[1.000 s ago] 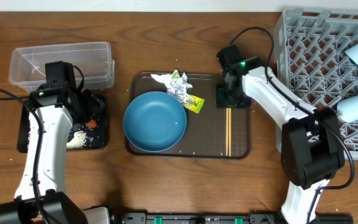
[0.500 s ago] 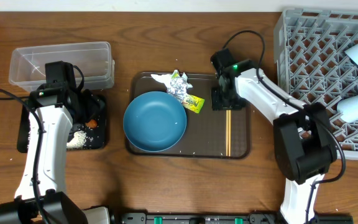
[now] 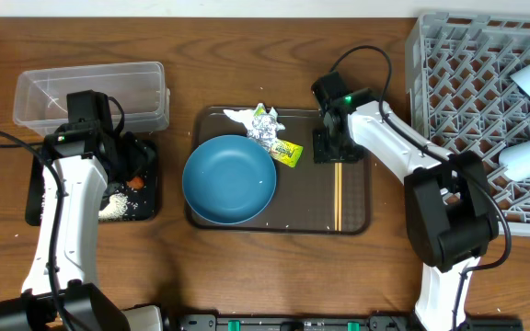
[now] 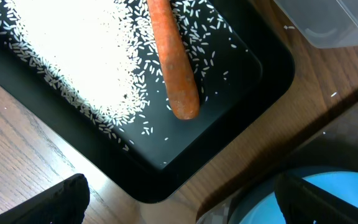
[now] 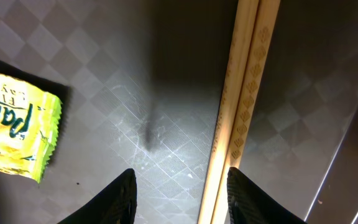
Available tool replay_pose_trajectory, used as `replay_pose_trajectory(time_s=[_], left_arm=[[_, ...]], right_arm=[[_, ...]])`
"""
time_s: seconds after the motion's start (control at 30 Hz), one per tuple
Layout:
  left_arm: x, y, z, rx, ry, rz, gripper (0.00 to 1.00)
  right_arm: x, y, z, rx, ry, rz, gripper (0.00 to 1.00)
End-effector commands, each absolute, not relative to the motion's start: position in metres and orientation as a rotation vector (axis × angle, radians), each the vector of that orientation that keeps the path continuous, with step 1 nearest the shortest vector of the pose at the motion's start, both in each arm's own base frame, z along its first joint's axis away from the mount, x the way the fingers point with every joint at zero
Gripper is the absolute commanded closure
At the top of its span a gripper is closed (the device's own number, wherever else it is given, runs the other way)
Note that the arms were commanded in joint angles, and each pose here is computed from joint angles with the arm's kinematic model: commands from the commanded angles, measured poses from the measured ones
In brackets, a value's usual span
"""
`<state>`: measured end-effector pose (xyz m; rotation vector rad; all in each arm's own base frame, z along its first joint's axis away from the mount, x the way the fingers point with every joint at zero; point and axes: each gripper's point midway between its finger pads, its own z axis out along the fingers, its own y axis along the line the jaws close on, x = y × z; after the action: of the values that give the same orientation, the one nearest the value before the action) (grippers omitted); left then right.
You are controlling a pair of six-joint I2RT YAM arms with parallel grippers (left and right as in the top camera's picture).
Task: Sort waste into correct bins and load items into the dishwasher rack
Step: 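Lower the right gripper and pinch a wooden chopstick, then lift the chopstick with the right gripper and drop it into the rack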
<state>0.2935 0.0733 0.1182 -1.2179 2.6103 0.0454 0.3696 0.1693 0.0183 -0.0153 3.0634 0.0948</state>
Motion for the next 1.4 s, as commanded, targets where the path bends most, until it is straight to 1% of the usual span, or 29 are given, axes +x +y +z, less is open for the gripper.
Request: replay_pose_trajectory(time_s=[0.0,1.0,1.37], left_arm=[[0.293,0.078,0.125,-1.229,2.580,0.071,0.02],[0.293,0.078,0.125,-1.229,2.580,0.071,0.02],[0.293,0.078,0.125,-1.229,2.580,0.071,0.02]], right_arm=[[0.368,0.171,0.015,-0.031,3.062,0.074,0.53],[0.368,0.169,0.007,-0.019,3.065,0.053,0.53],[0.363,0.169,-0.013,-0.022,3.111,0.032,0.54]])
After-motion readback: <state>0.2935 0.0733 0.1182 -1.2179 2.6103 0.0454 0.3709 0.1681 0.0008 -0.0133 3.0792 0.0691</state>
